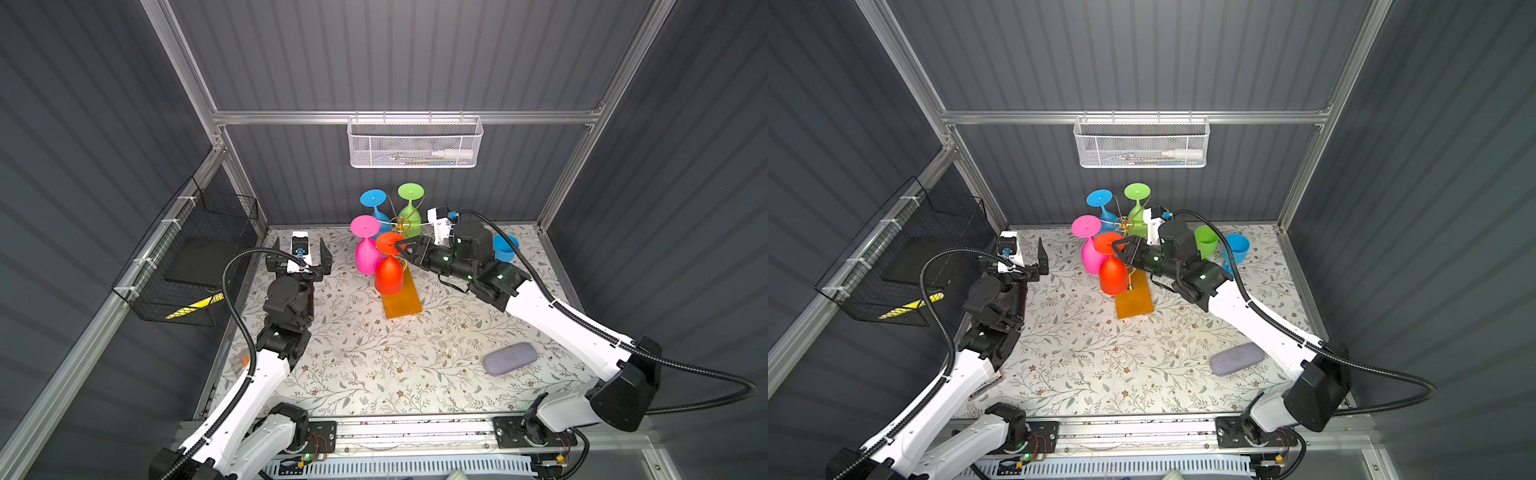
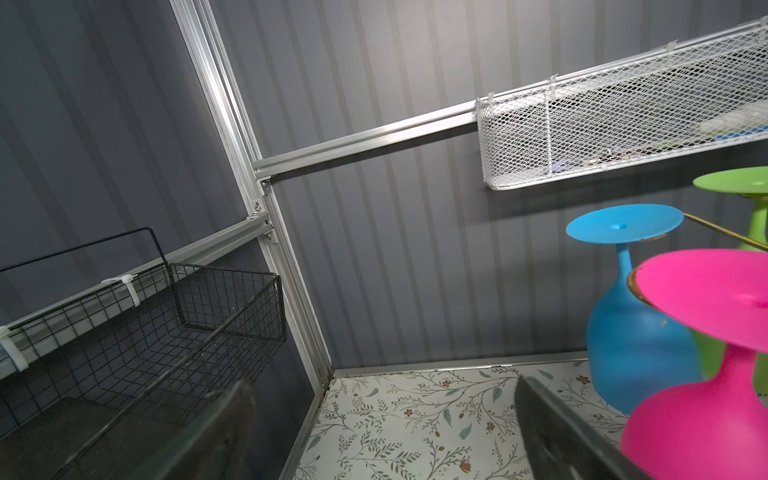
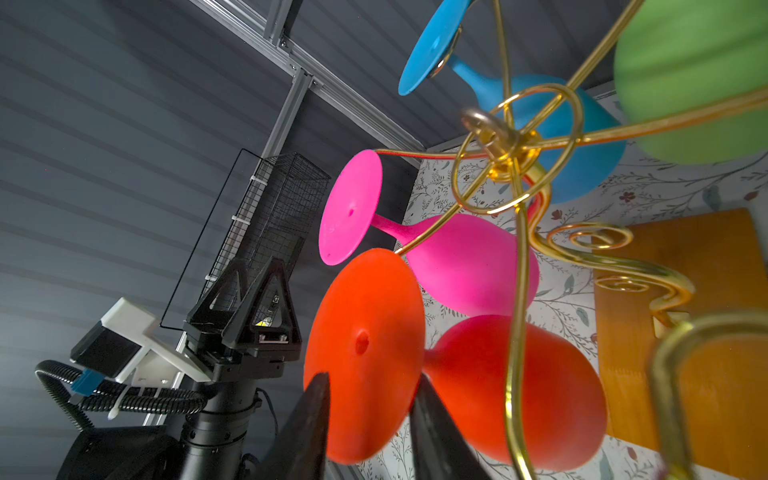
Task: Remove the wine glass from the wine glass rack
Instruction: 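Close the right gripper on the red glass foot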
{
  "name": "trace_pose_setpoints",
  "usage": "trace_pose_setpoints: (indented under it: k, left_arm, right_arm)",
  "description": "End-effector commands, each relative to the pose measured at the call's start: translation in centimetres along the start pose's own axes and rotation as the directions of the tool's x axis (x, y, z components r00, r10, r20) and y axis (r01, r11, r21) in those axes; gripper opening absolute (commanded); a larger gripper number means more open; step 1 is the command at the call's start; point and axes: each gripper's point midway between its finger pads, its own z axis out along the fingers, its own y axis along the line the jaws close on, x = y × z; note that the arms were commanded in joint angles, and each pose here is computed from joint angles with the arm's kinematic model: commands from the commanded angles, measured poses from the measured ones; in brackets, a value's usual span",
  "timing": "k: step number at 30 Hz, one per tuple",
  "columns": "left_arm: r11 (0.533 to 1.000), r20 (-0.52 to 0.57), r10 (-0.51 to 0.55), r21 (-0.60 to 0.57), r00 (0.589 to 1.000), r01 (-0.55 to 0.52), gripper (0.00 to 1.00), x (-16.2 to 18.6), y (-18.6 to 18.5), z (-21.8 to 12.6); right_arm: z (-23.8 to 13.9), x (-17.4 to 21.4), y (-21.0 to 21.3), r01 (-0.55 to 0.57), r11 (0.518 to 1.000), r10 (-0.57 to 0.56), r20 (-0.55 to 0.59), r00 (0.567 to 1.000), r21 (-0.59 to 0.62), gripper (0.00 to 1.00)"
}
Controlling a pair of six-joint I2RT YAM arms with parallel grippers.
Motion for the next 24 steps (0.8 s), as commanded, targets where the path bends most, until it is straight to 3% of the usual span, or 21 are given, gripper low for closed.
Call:
trace_pose_setpoints:
  k: [1, 12, 24]
  left_arm:
    - [1.000, 0.012, -0.014, -0.017, 1.000, 0.014, 0.99, -0.3, 0.6, -0.4]
    - [1.000, 0.014, -0.015, -0.020, 1.000, 0.015, 0.99, -0.4, 0.7, -0.5]
    - [1.000, 0.015, -0.016, -0.017, 1.000, 0.016, 0.99, -0.4, 0.7, -0.5]
  right_arm:
    - [0.0, -0.6, 1.0, 0.004, 1.000, -0.004, 0.015, 1.000, -0.016, 0.28]
    - [-0.8, -1.1, 1.5, 0.003, 1.000, -0.002, 0.044, 0.999, -0.026, 0.09]
    - [-1.6, -1.6, 3.1, -0.012, 0.996, 0.017, 0.061, 0.998, -0.090, 0.00]
